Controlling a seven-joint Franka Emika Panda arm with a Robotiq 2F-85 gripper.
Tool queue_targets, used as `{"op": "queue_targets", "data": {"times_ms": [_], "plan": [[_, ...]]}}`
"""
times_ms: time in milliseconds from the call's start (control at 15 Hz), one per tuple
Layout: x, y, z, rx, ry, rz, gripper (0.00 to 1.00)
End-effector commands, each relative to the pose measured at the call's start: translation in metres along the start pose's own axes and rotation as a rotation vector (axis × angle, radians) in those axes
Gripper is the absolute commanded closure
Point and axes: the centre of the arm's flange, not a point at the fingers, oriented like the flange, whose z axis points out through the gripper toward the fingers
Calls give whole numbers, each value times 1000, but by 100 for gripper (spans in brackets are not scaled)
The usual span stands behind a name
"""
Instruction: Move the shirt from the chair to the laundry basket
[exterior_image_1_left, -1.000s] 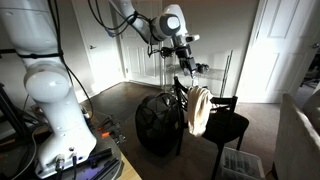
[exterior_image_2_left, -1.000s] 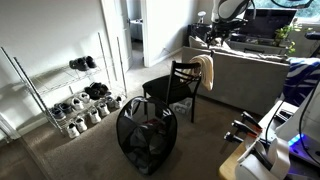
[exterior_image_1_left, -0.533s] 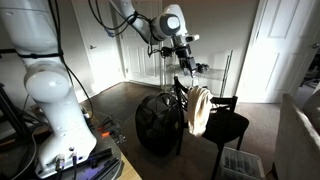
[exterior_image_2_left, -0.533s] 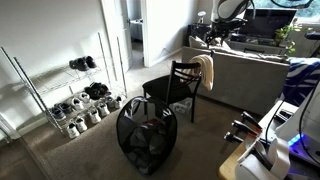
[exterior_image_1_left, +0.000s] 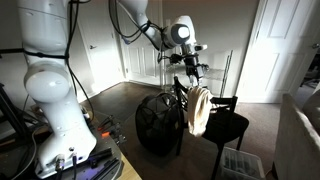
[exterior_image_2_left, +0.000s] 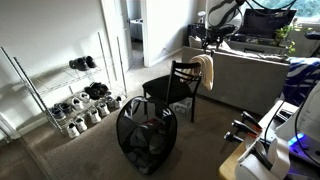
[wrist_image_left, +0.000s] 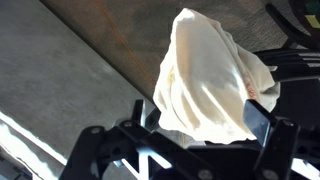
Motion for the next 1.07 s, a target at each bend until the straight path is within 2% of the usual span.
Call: {"op": "queue_targets", "data": {"times_ms": [0, 267, 467, 667, 1000], "plan": [[39, 6, 31, 11, -90, 3, 0], [54, 12, 50, 100, -186, -6, 0], [62, 15, 56, 154, -226, -11, 0], [66, 19, 57, 185, -246, -18, 33], [69, 29, 64, 206, -234, -54, 66]]}}
